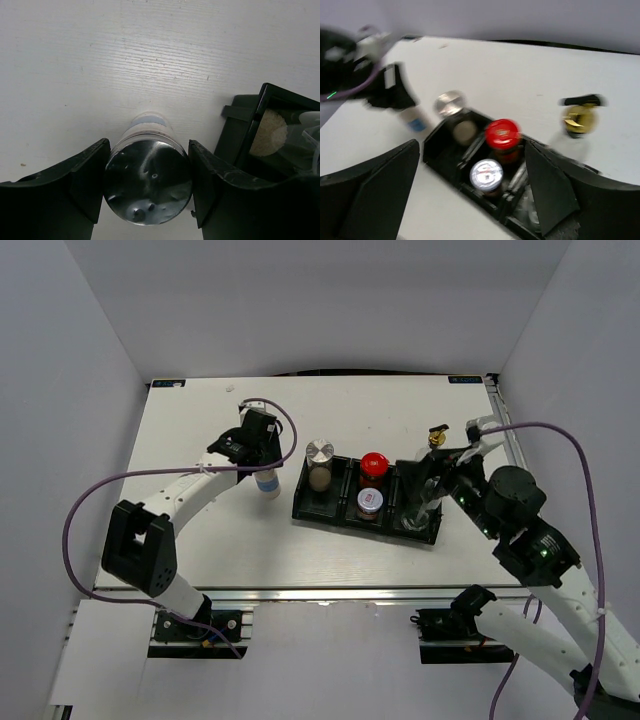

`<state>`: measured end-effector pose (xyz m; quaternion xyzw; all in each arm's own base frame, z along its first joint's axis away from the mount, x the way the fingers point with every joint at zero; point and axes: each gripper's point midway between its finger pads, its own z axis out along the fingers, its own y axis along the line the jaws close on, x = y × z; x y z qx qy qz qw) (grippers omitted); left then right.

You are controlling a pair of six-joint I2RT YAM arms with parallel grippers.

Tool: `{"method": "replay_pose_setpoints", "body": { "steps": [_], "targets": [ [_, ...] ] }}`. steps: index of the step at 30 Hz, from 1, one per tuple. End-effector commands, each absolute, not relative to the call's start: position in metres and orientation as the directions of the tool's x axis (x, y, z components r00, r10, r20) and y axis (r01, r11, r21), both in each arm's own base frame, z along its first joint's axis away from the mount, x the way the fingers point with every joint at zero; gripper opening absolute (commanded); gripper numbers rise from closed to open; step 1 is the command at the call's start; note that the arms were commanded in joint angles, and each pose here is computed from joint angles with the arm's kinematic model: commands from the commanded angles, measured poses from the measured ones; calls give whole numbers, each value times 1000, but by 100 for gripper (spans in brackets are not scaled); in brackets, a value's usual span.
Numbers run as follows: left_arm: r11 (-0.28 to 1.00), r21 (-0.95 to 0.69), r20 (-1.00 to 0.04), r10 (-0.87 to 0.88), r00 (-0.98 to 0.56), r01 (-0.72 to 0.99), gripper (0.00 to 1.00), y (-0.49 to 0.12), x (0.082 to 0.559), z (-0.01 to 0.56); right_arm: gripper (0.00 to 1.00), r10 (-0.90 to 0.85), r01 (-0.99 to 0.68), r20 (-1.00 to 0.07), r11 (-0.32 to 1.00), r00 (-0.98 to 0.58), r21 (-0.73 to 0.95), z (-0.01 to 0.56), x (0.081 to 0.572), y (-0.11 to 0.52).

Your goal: Organize the condiment bottles

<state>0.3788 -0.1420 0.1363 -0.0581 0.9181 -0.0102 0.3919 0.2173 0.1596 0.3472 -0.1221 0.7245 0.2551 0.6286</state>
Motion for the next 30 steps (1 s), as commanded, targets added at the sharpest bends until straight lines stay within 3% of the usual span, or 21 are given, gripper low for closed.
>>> {"method": "replay_pose_setpoints", "body": {
  "steps": [1,6,15,22,30],
  "targets": [
    [987,-135,-801,-163,-577,-90,0,-143,386,194,90,256,-103,-965,960,-59,261,379,250,95],
    [976,-211,-849,-210,-485,-55,0,-146,385,241,89,202,323,-979,925,29,200,394,265,31],
    [958,-279,-866,-221,-448,68,0,-174,376,283,89,122,370,-992,921,30,125,426,296,11],
    [976,-185,-887,-114,-447,118,0,-204,347,300,89,156,433,-974,898,-166,70,385,359,-44],
    [955,-211,-870,-86,-485,208,0,-228,321,290,89,193,441,-957,894,-218,80,358,386,-70]
  ]
}}
